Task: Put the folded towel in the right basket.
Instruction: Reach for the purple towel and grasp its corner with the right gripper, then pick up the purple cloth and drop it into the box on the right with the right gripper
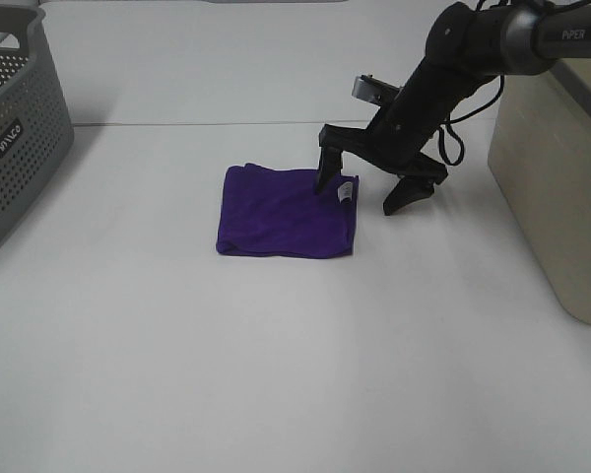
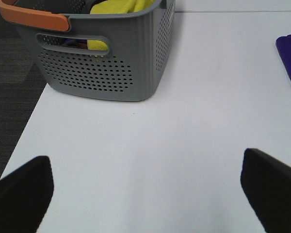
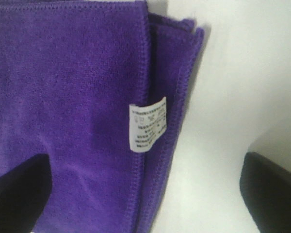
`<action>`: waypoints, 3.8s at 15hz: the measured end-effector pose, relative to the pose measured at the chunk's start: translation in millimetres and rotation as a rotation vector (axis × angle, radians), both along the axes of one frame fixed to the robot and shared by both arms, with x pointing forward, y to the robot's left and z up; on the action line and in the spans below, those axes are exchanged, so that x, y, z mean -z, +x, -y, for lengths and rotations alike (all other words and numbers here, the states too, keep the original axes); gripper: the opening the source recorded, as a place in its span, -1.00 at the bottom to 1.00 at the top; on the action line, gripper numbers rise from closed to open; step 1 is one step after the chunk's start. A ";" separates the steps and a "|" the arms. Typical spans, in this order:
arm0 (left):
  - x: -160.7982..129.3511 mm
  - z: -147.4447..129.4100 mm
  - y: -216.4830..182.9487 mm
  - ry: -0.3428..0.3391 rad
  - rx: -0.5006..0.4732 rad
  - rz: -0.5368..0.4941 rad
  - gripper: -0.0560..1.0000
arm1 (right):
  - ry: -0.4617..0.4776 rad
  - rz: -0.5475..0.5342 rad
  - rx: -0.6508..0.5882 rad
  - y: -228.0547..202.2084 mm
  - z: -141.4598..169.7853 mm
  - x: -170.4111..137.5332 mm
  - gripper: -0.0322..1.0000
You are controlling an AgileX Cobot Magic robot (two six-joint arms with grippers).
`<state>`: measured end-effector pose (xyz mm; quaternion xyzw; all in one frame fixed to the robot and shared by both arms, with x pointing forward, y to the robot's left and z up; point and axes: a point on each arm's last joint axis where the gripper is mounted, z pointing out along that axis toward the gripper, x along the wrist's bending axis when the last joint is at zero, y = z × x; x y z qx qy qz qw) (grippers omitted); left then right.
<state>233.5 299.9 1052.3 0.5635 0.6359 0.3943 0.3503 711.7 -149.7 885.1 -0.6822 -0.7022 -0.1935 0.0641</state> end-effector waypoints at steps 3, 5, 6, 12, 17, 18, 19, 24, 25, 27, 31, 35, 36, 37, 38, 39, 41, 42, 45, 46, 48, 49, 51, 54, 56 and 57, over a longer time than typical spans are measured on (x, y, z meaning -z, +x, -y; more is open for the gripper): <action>0.0 0.0 0.0 0.000 0.000 0.000 0.98 | 0.002 -0.005 -0.002 0.8 -0.5 1.2 0.92; 0.0 0.0 0.0 0.000 0.000 0.000 0.98 | 0.001 -0.008 -0.003 0.6 -1.0 2.7 0.92; 0.0 0.0 0.0 0.000 0.000 0.000 0.98 | 0.004 -0.016 -0.005 0.1 -3.7 6.8 0.91; 0.0 0.0 0.0 0.000 0.000 0.000 0.98 | 0.171 -0.034 -0.009 -17.3 -83.3 32.7 0.60; 0.0 0.0 0.0 0.000 0.000 0.000 0.98 | 0.192 0.009 -0.024 -30.4 -121.0 47.2 -0.91; 0.0 0.0 0.0 0.000 0.000 0.000 0.98 | 0.195 0.007 -0.021 -30.6 -121.2 47.3 -0.93; 0.0 0.0 0.0 0.000 0.000 0.000 0.98 | 0.194 0.007 -0.021 -30.6 -121.1 47.3 -0.93; 0.0 0.0 0.0 0.000 0.000 0.000 0.98 | 0.123 -0.059 -0.192 -34.7 -108.4 -2.1 -0.93; 0.0 0.0 0.0 0.000 0.000 0.000 0.98 | 0.133 0.000 -0.206 -28.2 -104.4 -34.1 -0.93; 0.0 0.0 0.0 0.000 0.000 0.000 0.98 | 0.163 0.172 -0.226 -21.0 -94.1 -115.9 -0.93; 0.0 0.0 0.0 0.000 0.000 0.000 0.98 | 0.129 0.371 -0.216 -24.6 -57.1 -217.4 -0.93; 0.0 0.0 0.0 0.000 0.000 0.000 0.98 | 0.041 0.552 0.019 -19.3 60.5 -294.3 -0.93; 0.0 0.0 0.0 0.000 0.000 0.000 0.98 | 0.030 0.561 0.082 -18.2 86.3 -299.6 -0.93; 0.0 0.0 0.0 0.000 0.000 0.000 0.98 | 0.025 0.566 0.106 -18.2 97.3 -301.9 -0.93; 0.0 0.0 0.0 0.000 0.000 0.000 0.98 | 0.007 0.572 0.165 -17.6 124.0 -304.5 -0.93; 0.0 0.0 0.0 0.000 0.000 0.000 0.98 | -0.007 0.579 0.217 -19.3 147.6 -308.1 -0.93; 0.0 0.0 0.0 0.000 0.000 0.000 0.98 | -0.038 0.584 0.298 -21.8 186.0 -309.8 -0.93; 0.0 0.0 0.0 0.000 0.000 0.000 0.98 | -0.072 0.584 0.334 -23.5 204.4 -309.3 -0.93; 0.0 0.0 0.0 0.000 0.000 0.000 0.98 | -0.171 0.579 0.407 -28.7 239.5 -307.7 -0.93; 0.0 0.0 0.0 0.000 0.000 0.000 0.98 | -0.224 0.552 0.437 -30.0 254.9 -300.4 -0.93; 0.0 0.0 0.0 0.000 0.000 0.000 0.98 | -0.266 0.475 0.437 -27.1 259.6 -279.0 -0.93; 0.0 0.0 0.0 0.000 0.000 0.000 0.98 | -0.273 0.453 0.435 -26.4 260.5 -272.7 -0.93; 0.0 0.0 0.0 0.000 0.000 0.000 0.98 | -0.301 0.390 0.430 -26.0 263.3 -256.3 -0.93; 0.0 0.0 0.0 0.000 0.000 0.000 0.98 | -0.317 0.342 0.420 -25.8 264.8 -242.4 -0.93; 0.0 0.0 0.0 0.000 0.000 0.000 0.98 | -0.317 0.280 0.407 -26.2 264.9 -224.2 -0.91; 0.0 0.0 0.0 0.000 0.000 0.000 0.98 | -0.317 0.277 0.406 -26.3 264.9 -223.3 -0.90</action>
